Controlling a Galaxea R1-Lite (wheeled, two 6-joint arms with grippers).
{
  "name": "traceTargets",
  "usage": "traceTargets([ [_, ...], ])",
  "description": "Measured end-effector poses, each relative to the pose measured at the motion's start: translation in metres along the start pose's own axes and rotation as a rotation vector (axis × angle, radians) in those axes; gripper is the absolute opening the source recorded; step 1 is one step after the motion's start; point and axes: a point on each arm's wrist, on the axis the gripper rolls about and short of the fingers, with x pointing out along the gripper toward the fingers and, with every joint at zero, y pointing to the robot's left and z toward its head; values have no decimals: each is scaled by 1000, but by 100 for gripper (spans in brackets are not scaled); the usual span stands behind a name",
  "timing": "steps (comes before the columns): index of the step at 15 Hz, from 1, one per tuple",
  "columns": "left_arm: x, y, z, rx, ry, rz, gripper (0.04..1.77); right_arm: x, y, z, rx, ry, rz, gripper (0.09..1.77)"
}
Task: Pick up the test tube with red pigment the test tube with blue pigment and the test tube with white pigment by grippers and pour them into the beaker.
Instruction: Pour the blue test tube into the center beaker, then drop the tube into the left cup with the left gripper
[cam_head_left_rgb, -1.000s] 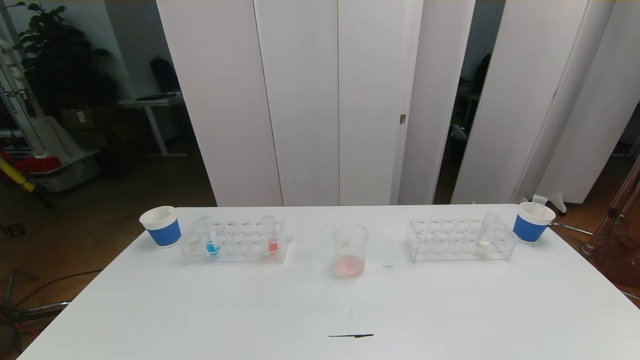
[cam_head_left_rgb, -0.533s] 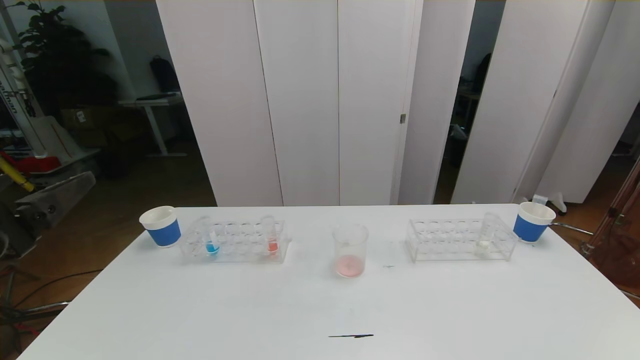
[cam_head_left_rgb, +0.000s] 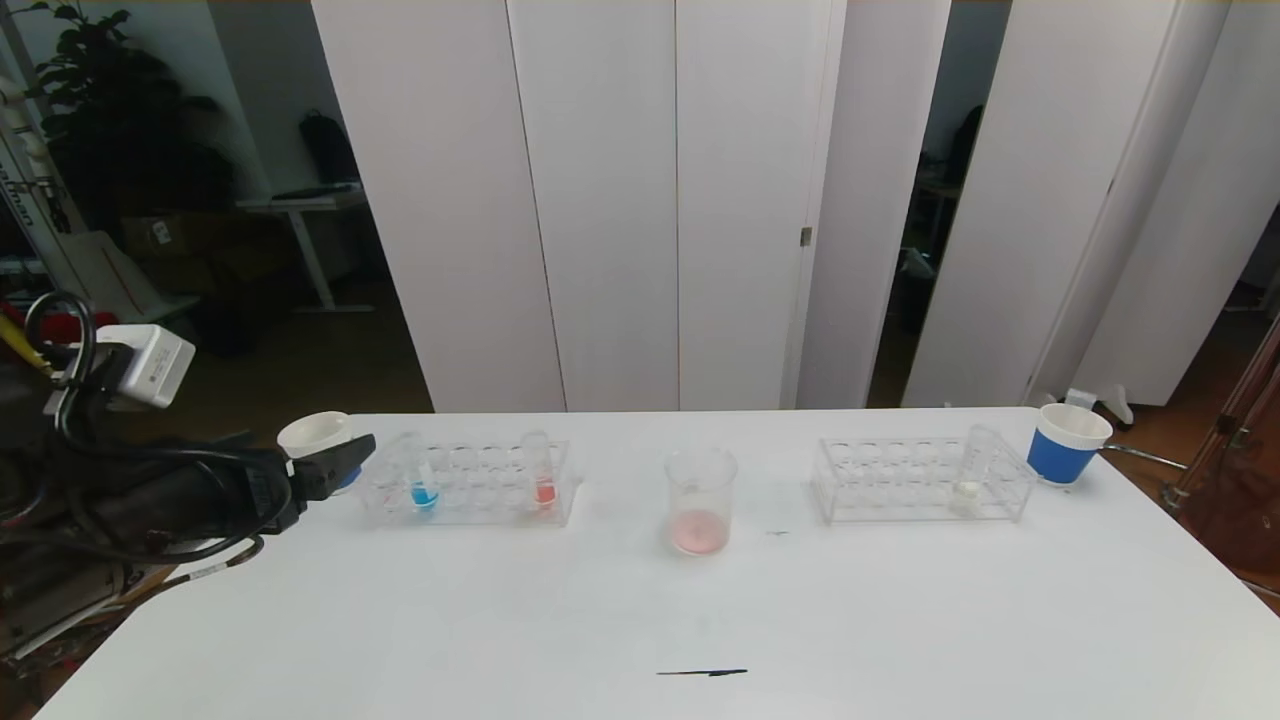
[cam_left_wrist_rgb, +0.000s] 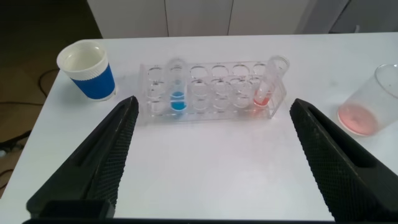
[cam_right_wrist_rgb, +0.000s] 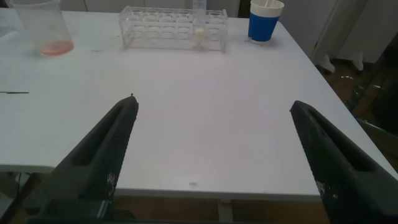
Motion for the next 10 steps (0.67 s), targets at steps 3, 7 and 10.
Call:
traceTargets([
  [3,10,0,-18,-23,81,-24,174,0,0,0,0,0,0,175],
  [7,24,1,-23,-27,77,-23,174,0,0,0,0,0,0,175],
  [10,46,2,-28,-30,77,-22,174,0,0,0,0,0,0,175],
])
